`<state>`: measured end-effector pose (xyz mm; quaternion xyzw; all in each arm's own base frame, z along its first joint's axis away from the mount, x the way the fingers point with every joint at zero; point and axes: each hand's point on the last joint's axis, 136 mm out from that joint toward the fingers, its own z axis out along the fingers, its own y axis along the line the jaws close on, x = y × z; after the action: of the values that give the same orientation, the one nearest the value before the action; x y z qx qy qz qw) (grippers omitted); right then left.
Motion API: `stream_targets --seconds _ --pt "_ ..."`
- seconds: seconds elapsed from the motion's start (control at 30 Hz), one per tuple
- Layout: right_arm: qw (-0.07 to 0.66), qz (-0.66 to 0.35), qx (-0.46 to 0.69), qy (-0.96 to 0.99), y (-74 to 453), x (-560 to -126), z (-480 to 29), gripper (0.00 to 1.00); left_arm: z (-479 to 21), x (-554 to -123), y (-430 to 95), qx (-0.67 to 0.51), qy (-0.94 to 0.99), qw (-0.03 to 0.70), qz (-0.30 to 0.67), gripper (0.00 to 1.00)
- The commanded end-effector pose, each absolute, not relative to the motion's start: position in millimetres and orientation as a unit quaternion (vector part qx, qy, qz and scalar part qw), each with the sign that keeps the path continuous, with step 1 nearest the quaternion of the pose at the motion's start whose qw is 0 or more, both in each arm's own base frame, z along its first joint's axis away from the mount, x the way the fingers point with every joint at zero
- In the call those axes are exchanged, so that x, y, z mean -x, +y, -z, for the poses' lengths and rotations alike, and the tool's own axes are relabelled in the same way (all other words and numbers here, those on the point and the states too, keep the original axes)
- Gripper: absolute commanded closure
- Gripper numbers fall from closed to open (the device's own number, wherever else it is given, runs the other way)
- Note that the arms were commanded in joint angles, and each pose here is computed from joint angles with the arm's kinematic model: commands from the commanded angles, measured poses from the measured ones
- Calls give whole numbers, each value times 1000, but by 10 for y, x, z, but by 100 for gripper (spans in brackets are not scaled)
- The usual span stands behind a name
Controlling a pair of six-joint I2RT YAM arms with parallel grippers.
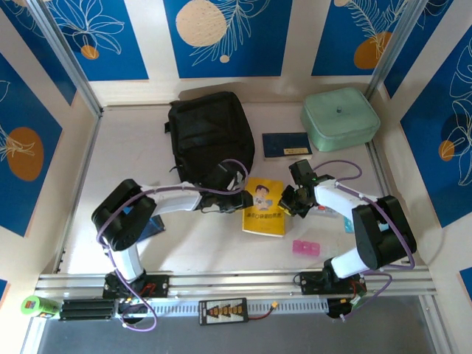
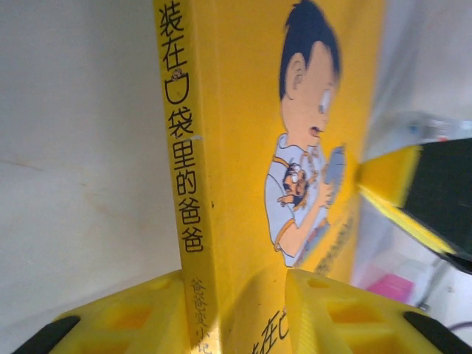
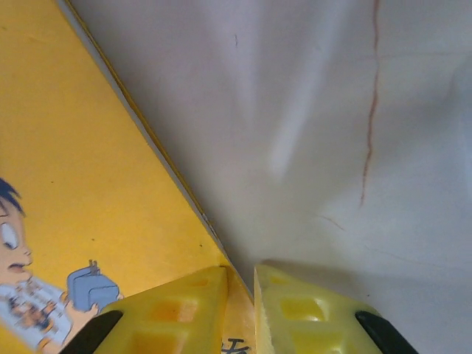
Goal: Pack books, pencil case, and school supplies into a backpack
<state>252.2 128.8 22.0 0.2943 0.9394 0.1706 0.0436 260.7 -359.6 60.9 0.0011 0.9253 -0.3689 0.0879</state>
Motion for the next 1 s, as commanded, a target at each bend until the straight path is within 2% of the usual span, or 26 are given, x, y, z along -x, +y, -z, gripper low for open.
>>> stream_targets --seconds 0.0,0.23,0.33,0.43,0.63,0.7,0.97 --pt "13 -162 -302 940 1276 -2325 -136 81 -1103 -2596 -3924 -40 877 101 469 65" --pt "18 -172 -302 937 1289 -2335 -171 81 -896 -2615 -3982 -27 888 75 454 70" --pt "21 -175 -304 936 1284 -2329 -192 80 -929 -2654 -3948 -27 893 85 441 76" --pt "36 -185 -308 933 1261 -2368 -271 77 -1063 -2696 -3901 -33 896 109 430 86" --pt "104 -246 -303 915 1270 -2542 -638 59 -1488 -2874 -3685 -38 894 177 409 100" --pt "120 -282 -308 901 1293 -2612 -798 49 -1668 -3001 -3571 -28 888 205 410 100" --pt "154 -463 -262 833 1670 -2990 -1545 30 -2434 -3606 -3019 70 831 303 462 100"
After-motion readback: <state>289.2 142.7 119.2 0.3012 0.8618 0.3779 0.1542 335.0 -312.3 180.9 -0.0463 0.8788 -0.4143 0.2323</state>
